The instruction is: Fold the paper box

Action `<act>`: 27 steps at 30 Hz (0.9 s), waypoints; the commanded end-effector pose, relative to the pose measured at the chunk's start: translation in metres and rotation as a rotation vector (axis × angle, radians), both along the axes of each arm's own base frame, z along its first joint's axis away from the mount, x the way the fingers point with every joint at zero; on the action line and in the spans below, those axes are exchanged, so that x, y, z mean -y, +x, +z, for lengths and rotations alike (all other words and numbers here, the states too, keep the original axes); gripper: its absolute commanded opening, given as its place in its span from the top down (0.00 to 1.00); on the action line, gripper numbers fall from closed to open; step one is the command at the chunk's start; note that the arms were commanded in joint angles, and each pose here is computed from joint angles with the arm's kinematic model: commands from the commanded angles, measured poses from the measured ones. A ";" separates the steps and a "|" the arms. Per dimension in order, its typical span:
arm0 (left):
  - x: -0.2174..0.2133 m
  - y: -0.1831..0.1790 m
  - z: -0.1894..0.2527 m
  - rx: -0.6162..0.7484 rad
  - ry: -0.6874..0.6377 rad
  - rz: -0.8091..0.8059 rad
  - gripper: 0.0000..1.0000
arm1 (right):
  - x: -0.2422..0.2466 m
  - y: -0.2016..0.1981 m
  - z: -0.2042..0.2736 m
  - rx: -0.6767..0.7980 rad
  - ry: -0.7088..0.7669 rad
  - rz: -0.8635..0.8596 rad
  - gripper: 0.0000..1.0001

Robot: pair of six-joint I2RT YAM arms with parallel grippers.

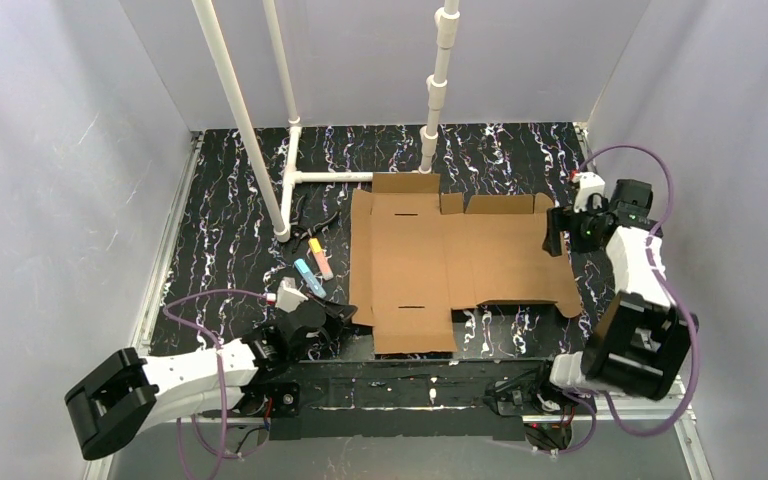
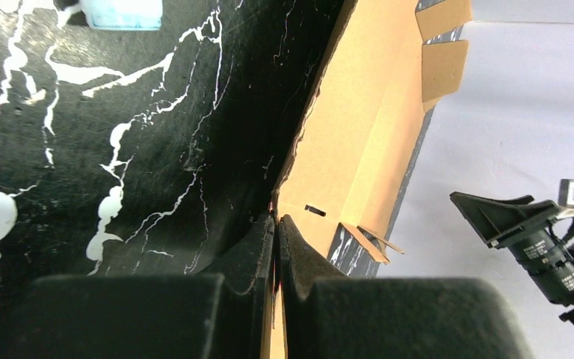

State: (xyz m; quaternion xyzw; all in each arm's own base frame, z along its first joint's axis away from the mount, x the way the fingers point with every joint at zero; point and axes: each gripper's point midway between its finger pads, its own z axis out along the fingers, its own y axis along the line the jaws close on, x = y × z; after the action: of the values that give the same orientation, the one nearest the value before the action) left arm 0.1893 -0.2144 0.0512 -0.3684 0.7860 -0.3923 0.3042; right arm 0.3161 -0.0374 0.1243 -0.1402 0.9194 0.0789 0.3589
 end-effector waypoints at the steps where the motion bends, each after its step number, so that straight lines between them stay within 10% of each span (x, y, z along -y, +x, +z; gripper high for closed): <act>1: -0.017 0.003 -0.003 0.046 0.119 0.016 1.00 | 0.036 0.012 -0.015 -0.081 -0.053 -0.026 0.00; 11: -0.030 -0.001 0.004 0.102 0.217 -0.030 1.00 | -0.044 -0.018 -0.018 -0.264 0.230 0.412 0.00; 20: -0.043 -0.001 0.026 0.135 0.312 -0.040 1.00 | -0.105 -0.094 0.010 -0.014 -0.022 0.934 0.00; 27: -0.024 -0.004 0.035 0.145 0.284 -0.122 1.00 | -0.111 -0.118 -0.035 -0.129 -0.218 1.107 0.11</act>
State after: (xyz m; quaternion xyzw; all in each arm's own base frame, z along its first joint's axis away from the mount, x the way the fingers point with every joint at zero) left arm 0.1833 -0.1844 0.0745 -0.2673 0.8255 -0.3239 0.3772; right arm 0.2024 0.0797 0.1157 -0.5818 0.7476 0.2141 0.2383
